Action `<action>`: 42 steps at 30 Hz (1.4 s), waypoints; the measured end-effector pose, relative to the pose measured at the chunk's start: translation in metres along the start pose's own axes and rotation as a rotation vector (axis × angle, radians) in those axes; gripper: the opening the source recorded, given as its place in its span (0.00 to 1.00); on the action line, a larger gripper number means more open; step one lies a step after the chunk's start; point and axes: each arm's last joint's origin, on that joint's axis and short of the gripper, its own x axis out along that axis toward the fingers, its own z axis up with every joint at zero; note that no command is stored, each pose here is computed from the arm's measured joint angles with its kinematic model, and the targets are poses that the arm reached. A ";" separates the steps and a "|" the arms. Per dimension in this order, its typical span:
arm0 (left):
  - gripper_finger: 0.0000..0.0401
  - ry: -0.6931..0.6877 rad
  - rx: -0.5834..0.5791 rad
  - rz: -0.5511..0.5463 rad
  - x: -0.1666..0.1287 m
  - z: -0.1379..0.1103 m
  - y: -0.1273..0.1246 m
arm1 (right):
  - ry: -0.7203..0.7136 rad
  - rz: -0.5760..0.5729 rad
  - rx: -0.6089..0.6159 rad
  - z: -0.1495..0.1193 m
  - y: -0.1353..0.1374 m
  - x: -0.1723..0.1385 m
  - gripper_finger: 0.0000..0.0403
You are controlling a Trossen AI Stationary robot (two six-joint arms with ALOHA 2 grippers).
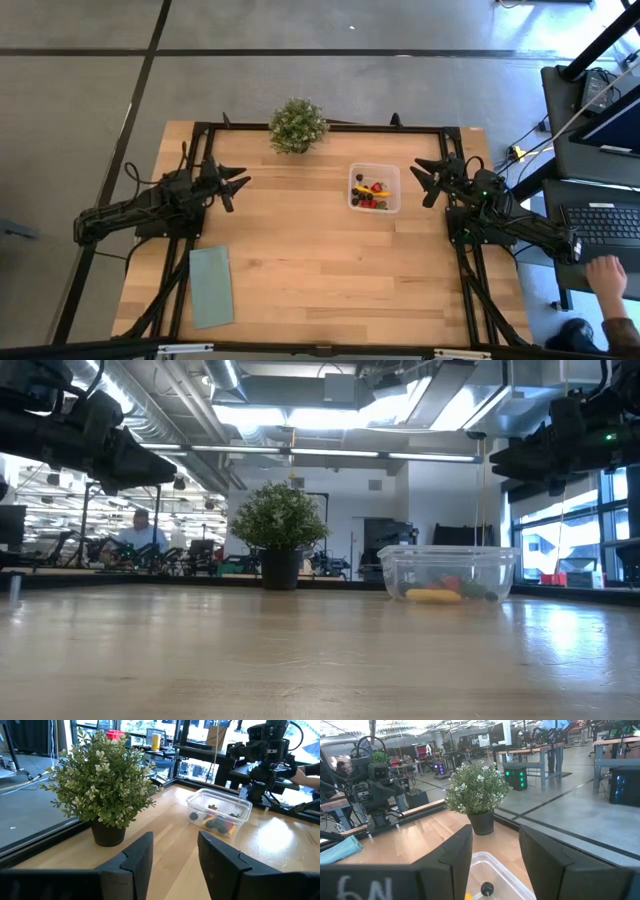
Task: Pick and placing Produce into tupperware
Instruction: Return to Home Position
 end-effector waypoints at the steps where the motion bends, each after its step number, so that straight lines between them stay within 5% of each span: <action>1: 0.37 0.000 0.000 0.000 0.000 0.000 0.000 | 0.000 0.000 0.000 0.000 0.000 0.000 0.41; 42: 0.35 0.000 0.000 0.000 0.000 0.000 0.000 | 0.001 0.000 0.000 0.000 0.000 0.000 0.41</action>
